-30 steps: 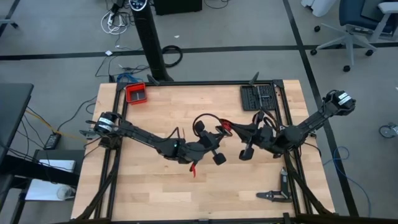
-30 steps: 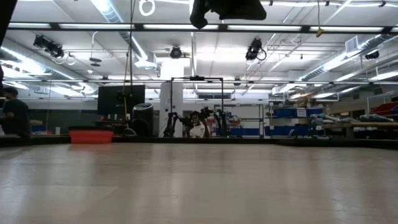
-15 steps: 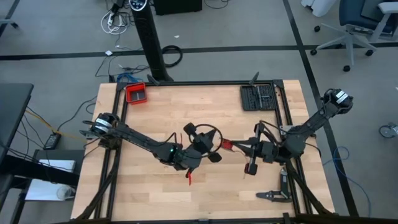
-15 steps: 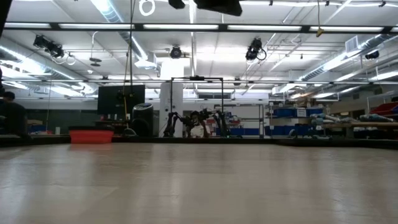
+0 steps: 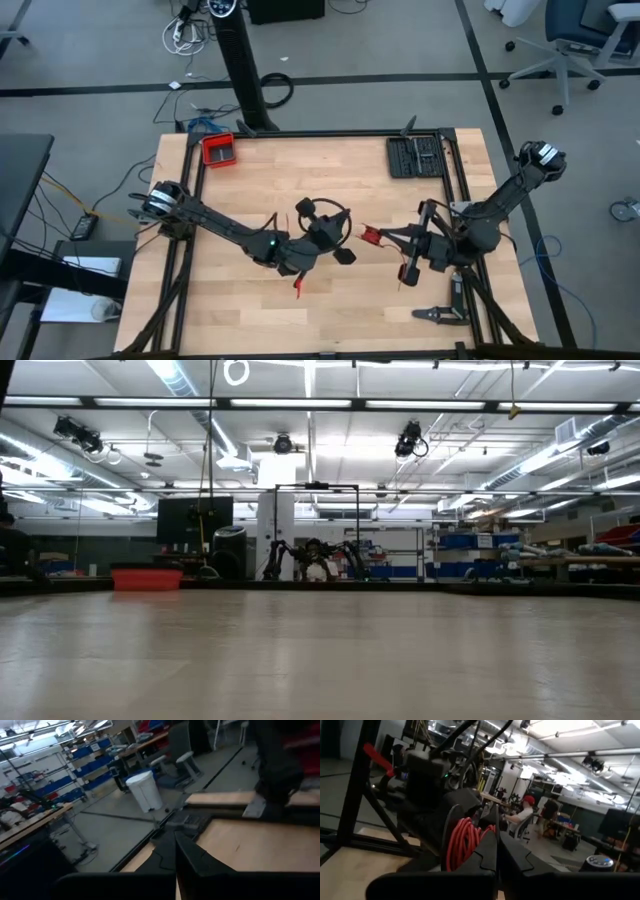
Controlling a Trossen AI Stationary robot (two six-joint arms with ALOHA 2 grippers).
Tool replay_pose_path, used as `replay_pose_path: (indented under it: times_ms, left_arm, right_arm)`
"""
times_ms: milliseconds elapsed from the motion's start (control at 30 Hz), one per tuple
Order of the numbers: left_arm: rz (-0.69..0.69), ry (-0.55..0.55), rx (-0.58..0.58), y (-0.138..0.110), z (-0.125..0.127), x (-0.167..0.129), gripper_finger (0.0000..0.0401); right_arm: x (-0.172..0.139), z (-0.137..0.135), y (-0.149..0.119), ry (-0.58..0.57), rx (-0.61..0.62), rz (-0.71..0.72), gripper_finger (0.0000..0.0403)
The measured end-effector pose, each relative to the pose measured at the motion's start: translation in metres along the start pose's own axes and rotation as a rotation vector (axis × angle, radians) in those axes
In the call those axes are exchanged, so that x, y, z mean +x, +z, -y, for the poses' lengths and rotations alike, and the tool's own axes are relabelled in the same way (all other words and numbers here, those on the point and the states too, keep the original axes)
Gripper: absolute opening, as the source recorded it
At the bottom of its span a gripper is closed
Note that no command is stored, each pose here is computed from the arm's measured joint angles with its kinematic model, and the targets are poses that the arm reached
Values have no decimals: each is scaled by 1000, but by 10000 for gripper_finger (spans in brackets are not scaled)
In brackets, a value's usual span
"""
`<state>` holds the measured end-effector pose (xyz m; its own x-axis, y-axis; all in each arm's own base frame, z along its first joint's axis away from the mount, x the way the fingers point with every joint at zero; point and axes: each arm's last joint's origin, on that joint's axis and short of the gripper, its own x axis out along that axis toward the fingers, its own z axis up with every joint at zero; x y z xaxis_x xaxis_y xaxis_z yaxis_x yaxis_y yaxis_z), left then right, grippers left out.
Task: Coil cords
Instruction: Coil the red wire onto the spool
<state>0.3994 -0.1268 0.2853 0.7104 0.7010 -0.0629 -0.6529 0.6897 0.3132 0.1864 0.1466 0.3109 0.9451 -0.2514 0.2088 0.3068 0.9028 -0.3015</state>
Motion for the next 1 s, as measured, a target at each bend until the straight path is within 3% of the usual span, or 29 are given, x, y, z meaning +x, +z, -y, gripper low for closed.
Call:
replay_pose_path:
  times_ms: [167, 333, 567, 733, 1000]
  left_arm:
    - [73, -161, -78, 8, 4, -2, 0]
    - [113, -367, -166, 11, 8, -1, 0]
    - [94, -585, -445, 8, 6, 20, 2]
    - [106, -601, -624, 11, 3, 28, 31]
    - [59, -581, -708, 0, 8, 39, 101]
  right_arm:
    - [-6, 3, -3, -12, -16, 49, 1]
    - [-16, 16, -13, -113, -17, 109, 1]
    - [-16, 25, -20, -183, -173, 115, 1]
    - [-10, 25, -25, -192, -297, 77, 1]
    - [-3, 28, -31, -217, -355, 28, 1]
